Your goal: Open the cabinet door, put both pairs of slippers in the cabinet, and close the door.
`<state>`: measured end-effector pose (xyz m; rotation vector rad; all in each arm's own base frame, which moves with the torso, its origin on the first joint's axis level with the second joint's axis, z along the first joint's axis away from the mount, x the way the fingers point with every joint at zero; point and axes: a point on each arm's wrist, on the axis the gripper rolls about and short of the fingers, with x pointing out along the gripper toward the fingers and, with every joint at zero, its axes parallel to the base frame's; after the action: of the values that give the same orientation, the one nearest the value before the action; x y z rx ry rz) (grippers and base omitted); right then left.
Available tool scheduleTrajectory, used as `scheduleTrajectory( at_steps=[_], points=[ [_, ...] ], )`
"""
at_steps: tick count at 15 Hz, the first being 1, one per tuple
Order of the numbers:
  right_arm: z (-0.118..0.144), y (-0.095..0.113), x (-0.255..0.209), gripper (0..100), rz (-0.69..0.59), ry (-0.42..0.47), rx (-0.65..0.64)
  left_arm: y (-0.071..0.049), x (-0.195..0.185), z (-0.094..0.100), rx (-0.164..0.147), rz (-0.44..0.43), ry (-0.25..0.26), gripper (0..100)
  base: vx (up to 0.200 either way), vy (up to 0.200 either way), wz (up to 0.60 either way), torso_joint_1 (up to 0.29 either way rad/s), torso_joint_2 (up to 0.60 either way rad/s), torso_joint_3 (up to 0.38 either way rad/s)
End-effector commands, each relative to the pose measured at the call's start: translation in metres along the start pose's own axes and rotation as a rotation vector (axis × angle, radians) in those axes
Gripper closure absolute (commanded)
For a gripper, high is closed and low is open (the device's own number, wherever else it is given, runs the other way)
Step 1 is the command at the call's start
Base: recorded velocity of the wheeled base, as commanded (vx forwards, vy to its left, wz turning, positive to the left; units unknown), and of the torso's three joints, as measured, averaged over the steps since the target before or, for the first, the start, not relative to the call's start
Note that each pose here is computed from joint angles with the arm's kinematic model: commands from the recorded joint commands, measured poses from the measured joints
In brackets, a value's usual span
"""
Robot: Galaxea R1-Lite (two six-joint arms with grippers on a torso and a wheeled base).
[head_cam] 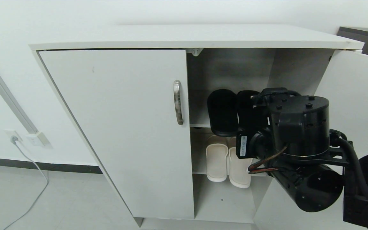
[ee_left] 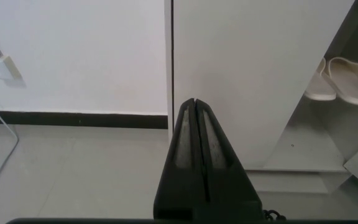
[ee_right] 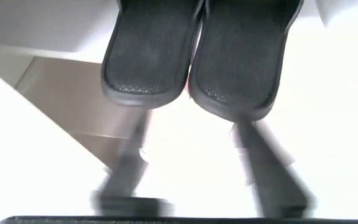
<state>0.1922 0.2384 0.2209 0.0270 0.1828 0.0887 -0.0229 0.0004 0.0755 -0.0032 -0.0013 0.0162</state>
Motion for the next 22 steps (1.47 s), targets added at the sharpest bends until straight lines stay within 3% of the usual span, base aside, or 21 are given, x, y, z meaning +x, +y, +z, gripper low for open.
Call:
scheduleTrajectory(
  at_steps=[1, 9, 22],
  points=[
    [-0.001, 0.002, -0.004, 100, 0.013, 0.001, -0.003, 0.000, 0.000, 0.000, 0.000, 0.002, 0.001, 100, 0.000, 0.000, 0.00, 0.000, 0.00, 0.000],
    [-0.007, 0.004, -0.004, 100, 0.014, 0.014, -0.022, 0.000, 0.000, 0.000, 0.000, 0.001, 0.001, 100, 0.000, 0.000, 0.00, 0.000, 0.00, 0.000],
    [-0.013, 0.003, -0.004, 100, 0.009, 0.027, -0.038, 0.000, 0.000, 0.000, -0.003, 0.001, 0.001, 100, -0.200, 0.000, 0.00, 0.002, 0.00, 0.002]
  ],
)
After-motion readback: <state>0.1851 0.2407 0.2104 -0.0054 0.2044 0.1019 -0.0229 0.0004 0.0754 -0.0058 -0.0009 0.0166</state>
